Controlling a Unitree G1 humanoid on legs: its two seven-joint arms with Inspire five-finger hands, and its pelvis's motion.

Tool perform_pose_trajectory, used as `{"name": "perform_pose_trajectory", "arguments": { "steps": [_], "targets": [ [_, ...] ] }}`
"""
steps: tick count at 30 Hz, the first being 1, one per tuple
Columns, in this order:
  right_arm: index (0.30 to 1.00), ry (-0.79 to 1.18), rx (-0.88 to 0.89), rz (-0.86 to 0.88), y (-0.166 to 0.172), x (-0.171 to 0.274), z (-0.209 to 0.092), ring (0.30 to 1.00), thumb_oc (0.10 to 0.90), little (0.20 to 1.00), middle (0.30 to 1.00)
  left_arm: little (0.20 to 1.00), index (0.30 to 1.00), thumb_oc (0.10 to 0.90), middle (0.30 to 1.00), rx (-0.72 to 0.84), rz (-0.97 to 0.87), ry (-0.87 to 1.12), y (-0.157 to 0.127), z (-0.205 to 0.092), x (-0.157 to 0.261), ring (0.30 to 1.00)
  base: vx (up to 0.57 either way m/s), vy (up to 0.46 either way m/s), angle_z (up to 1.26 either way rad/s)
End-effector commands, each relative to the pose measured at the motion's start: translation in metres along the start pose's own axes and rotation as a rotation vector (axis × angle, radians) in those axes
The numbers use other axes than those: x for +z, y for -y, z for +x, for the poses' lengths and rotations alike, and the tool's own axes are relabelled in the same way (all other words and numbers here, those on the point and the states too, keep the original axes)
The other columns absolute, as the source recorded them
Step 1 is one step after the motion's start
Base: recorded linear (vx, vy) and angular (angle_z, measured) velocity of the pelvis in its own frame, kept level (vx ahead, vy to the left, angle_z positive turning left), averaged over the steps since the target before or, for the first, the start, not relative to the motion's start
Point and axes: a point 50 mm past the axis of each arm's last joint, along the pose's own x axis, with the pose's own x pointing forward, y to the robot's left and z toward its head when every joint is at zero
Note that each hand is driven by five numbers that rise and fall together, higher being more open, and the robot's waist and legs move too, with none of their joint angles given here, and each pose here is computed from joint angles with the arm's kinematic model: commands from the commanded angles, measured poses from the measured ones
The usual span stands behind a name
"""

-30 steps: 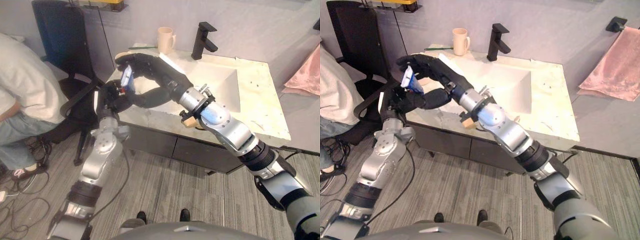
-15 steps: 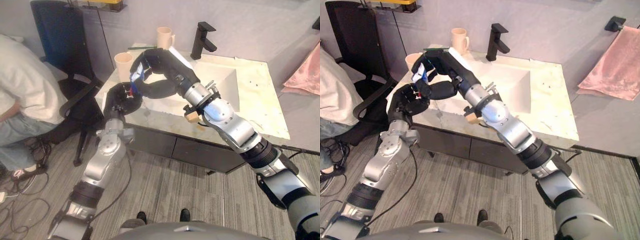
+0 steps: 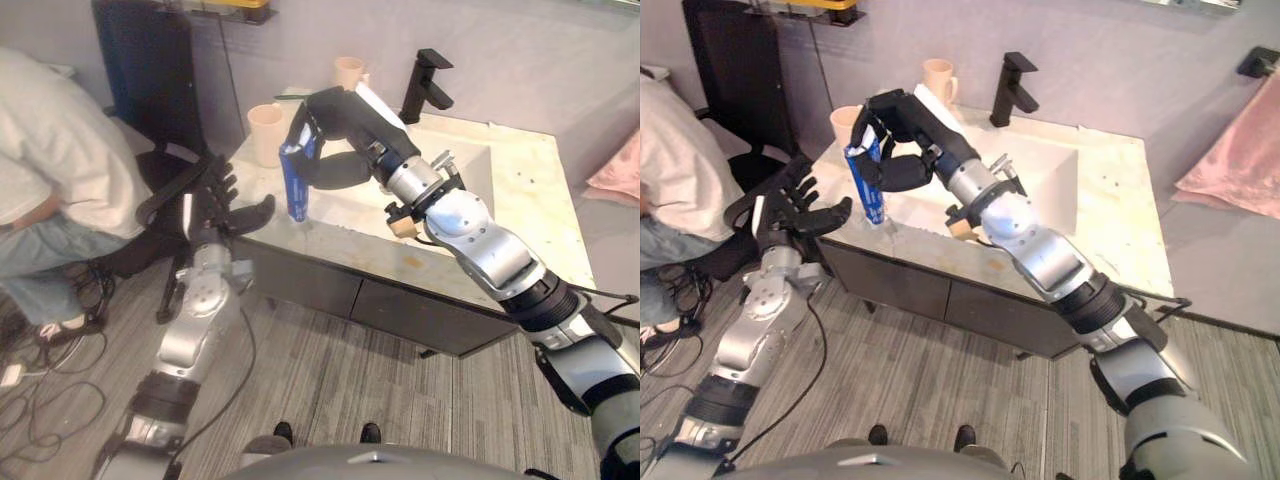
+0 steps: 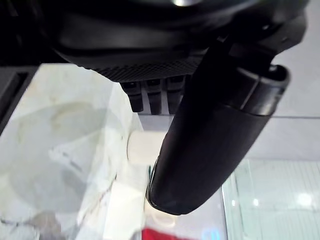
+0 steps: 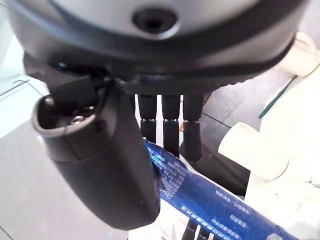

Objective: Organize the bathroom.

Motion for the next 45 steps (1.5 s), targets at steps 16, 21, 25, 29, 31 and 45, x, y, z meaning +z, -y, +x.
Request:
{"name": "perform_pose_trajectory", "arguments": {
  "steps": [16, 21, 25, 29, 31, 45],
  "targets": [
    [0.3, 0.464, -0.449, -0.295, 0.088, 0.1, 0.017, 0.3, 0.4, 0.3, 0.3, 0.9, 0.9, 0.8, 0.9, 0.165, 0.195, 0.328, -0.07, -0.02, 0.048, 0.9, 0.0, -0.038, 0.23],
    [0.3, 0.475, -0.577, -0.383, 0.116, 0.111, 0.015, 0.3, 0.4, 0.3, 0.3, 0.9, 0.9, 0.8, 0.9, 0.253, 0.324, 0.088, -0.113, -0.03, 0.0, 0.9, 0.02, -0.035, 0.19],
    [0.3, 0.468, -0.654, -0.402, 0.128, 0.112, 0.019, 0.3, 0.4, 0.3, 0.3, 0.9, 0.9, 0.8, 0.9, 0.291, 0.399, -0.096, -0.135, -0.048, -0.047, 0.9, 0.06, -0.056, 0.1],
    [0.3, 0.487, -0.702, -0.412, 0.129, 0.112, 0.027, 0.3, 0.4, 0.3, 0.3, 0.9, 0.9, 0.8, 0.9, 0.298, 0.463, -0.311, -0.15, -0.073, -0.095, 0.9, 0.08, -0.063, 0.15],
    [0.3, 0.496, -0.708, -0.409, 0.129, 0.109, 0.028, 0.3, 0.4, 0.3, 0.3, 0.9, 0.9, 0.8, 0.9, 0.289, 0.441, -0.41, -0.152, -0.084, -0.113, 0.9, 0.09, 0.038, 0.21],
    [0.3, 0.509, -0.648, -0.356, 0.104, 0.087, 0.024, 0.3, 0.4, 0.3, 0.3, 0.9, 0.9, 0.8, 0.9, 0.059, 0.695, -0.987, -0.17, -0.162, -0.195, 0.9, 0.17, 0.159, -0.02]
  ]
}}
